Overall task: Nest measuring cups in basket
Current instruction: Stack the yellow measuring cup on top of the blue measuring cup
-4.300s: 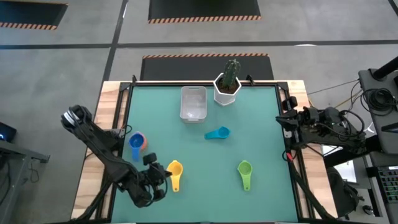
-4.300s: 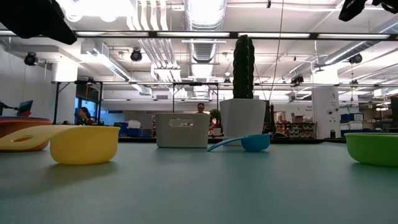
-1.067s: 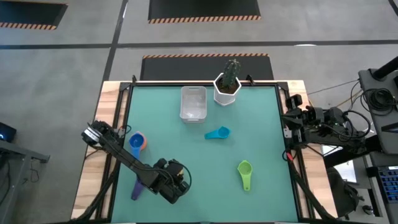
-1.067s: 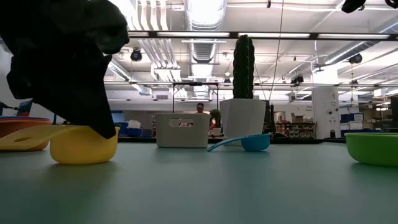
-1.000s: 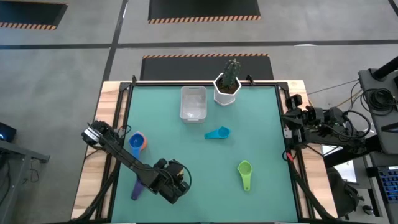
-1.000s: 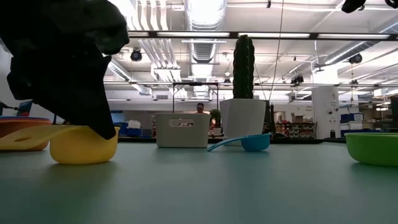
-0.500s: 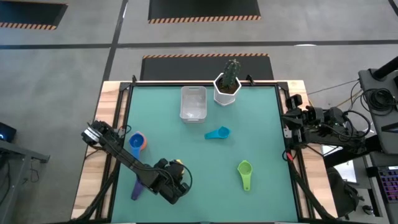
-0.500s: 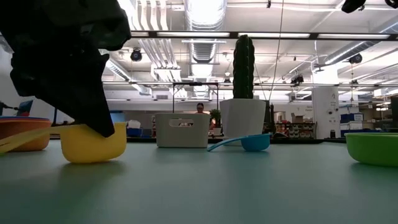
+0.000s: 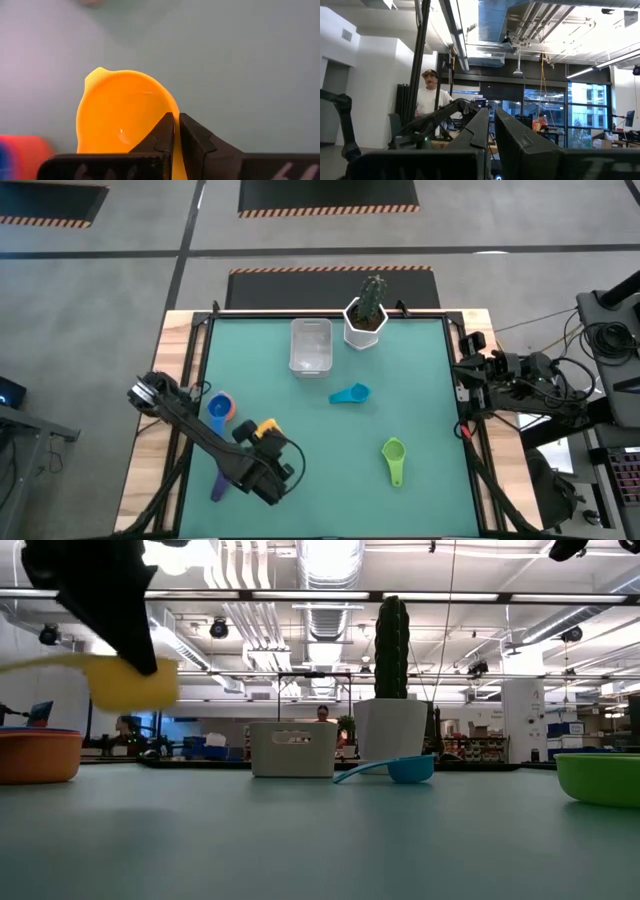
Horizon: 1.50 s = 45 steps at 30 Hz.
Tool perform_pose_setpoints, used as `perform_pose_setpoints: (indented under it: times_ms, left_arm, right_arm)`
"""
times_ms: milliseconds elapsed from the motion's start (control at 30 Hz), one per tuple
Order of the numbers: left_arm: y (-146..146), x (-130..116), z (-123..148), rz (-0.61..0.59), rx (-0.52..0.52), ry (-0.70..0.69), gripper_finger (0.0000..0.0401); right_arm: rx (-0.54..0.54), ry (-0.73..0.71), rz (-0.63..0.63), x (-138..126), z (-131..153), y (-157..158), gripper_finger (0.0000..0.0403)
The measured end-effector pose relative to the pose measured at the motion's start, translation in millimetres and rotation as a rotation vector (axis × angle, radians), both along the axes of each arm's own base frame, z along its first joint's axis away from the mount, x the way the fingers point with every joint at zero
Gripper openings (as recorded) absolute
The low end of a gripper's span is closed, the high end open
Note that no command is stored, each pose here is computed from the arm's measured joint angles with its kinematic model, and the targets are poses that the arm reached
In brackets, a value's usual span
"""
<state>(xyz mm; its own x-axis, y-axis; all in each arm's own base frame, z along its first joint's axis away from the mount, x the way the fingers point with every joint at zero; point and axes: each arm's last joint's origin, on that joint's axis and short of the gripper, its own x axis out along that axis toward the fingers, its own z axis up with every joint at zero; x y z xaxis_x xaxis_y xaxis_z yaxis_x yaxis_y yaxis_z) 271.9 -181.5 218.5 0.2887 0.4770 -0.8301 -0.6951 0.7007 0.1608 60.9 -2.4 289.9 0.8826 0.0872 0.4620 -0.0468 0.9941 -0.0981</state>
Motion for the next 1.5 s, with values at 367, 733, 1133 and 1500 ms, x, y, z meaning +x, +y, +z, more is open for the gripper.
perform_pose_setpoints:
  times_ms: [367,733,1133,1500]
  left_arm:
    - [41.0,-54.6,29.3,0.119,0.050,0.012,0.0002]
    - [87.9,-122.9,13.9,0.262,-0.105,-0.015,0.0002]
    - [103.2,-145.7,-14.2,0.304,-0.190,-0.040,0.0002]
    - [99.7,-141.1,-15.2,0.297,-0.177,-0.023,0.0015]
  right_arm:
    - [0.005,0.004,0.002,0.2,-0.3,0.0,0.0018]
    - [0.010,0.007,0.005,0.3,-0.5,0.0,0.0018]
    - [0.020,0.020,0.009,0.8,-1.6,-0.1,0.0018]
    - [0.020,0.022,0.009,0.9,-1.8,-0.1,0.0018]
